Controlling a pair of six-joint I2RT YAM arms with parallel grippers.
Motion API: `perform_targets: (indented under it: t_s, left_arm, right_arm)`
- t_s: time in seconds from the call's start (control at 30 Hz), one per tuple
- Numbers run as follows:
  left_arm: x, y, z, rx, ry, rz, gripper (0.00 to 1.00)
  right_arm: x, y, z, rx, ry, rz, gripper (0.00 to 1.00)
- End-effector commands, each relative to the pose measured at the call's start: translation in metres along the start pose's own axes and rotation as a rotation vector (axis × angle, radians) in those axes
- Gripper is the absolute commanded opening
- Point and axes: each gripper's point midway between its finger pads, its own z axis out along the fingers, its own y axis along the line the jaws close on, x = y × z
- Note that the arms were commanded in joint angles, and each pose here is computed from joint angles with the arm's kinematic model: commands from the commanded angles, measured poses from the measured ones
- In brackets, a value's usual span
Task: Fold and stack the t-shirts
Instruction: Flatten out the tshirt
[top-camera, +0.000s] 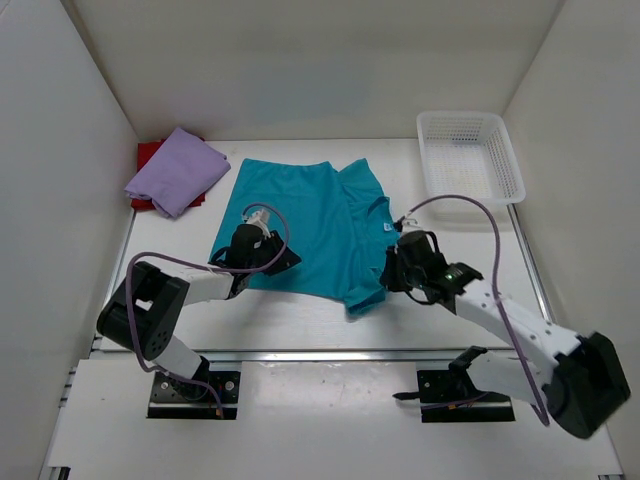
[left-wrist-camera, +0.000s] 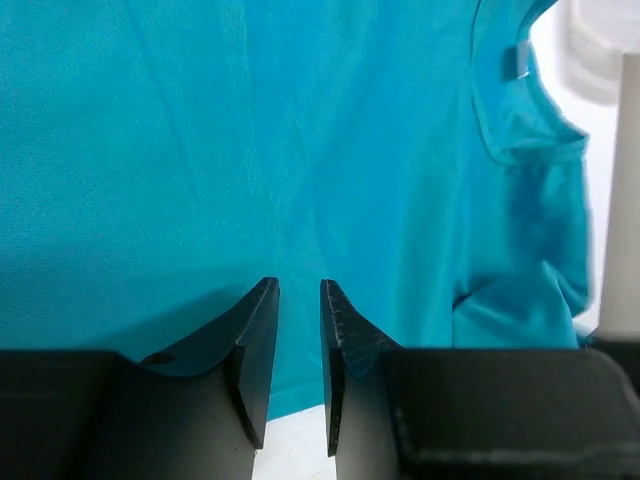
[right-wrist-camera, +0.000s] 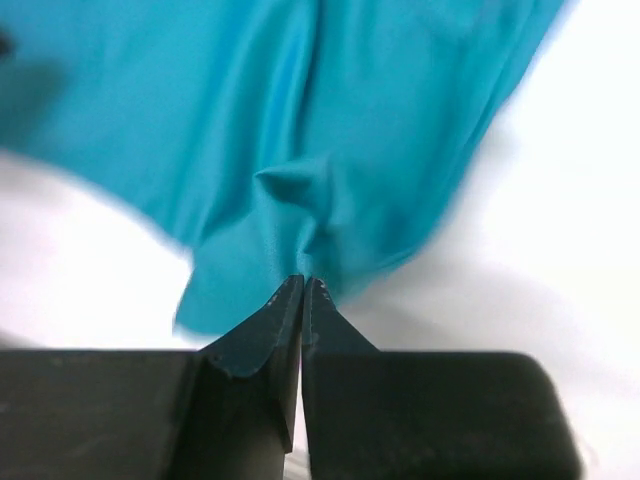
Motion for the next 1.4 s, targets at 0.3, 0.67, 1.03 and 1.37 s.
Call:
perform_targets:
  t_s: [0.3,0.67,1.03,1.37]
  left_arm:
    - [-0.034,-0.02,-0.027,0.094,-0.115,-0.011,0.35]
    - [-0.034,0.013,-0.038,0.027,-0.115,-0.049,0.36]
    - [-0.027,0.086,-0.068,-0.121,-0.194,-0.168,0.38]
    - [-0.06,0.119,-0.056,-0.076,-0.233,-0.462,0.32]
  right_arm:
    - [0.058,-0.01,-0.067,-0.065,0.051,0.212,0.49]
    - [-0.032,-0.074,0.024,0.036,-0.104,0.258,0.38]
    - [-0.07,-0.105,0.114,0.07,-0.074,0.328,0.01]
    - [-0.179,-0.117,0.147,0.123,-0.159,0.301,0.0]
